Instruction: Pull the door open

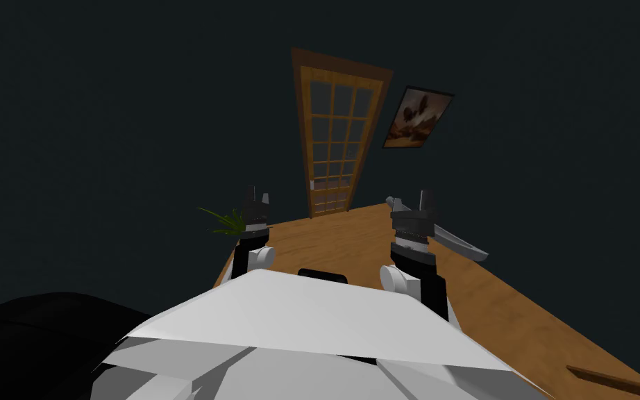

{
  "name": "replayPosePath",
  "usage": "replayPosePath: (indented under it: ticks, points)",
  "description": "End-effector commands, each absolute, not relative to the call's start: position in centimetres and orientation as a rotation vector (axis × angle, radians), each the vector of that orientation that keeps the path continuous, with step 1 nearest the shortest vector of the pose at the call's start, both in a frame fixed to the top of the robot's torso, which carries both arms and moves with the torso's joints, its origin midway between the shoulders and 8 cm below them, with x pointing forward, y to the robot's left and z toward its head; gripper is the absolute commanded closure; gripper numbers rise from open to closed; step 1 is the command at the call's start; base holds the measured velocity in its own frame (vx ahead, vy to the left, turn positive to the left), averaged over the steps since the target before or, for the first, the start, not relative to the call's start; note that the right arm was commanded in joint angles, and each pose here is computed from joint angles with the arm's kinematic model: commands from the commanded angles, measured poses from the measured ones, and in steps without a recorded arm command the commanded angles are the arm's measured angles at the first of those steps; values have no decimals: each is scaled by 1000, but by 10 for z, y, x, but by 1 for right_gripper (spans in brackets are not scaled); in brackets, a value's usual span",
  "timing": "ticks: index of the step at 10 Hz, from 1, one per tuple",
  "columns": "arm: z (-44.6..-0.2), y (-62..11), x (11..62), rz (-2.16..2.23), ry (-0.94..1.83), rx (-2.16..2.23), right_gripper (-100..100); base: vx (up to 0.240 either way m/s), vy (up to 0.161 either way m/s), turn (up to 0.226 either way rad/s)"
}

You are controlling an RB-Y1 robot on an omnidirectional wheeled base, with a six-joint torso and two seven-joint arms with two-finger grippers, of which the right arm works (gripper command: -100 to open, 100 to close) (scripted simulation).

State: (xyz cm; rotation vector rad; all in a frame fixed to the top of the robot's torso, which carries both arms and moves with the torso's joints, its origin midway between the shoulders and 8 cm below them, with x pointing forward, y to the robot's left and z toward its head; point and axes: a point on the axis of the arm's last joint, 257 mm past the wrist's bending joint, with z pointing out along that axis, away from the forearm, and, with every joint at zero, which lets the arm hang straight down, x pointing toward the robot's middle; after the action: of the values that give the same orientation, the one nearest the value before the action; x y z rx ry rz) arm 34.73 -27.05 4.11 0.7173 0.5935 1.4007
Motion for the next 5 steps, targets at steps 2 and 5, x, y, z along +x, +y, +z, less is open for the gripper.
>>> replayPosePath:
  ticks: [2, 5]
  points:
    - [26, -273, 356, 1330, 644, 696, -100, 66, 41, 93]
    - [8, -277, 365, 1247, 699, 671, -100, 136, 52, 64]
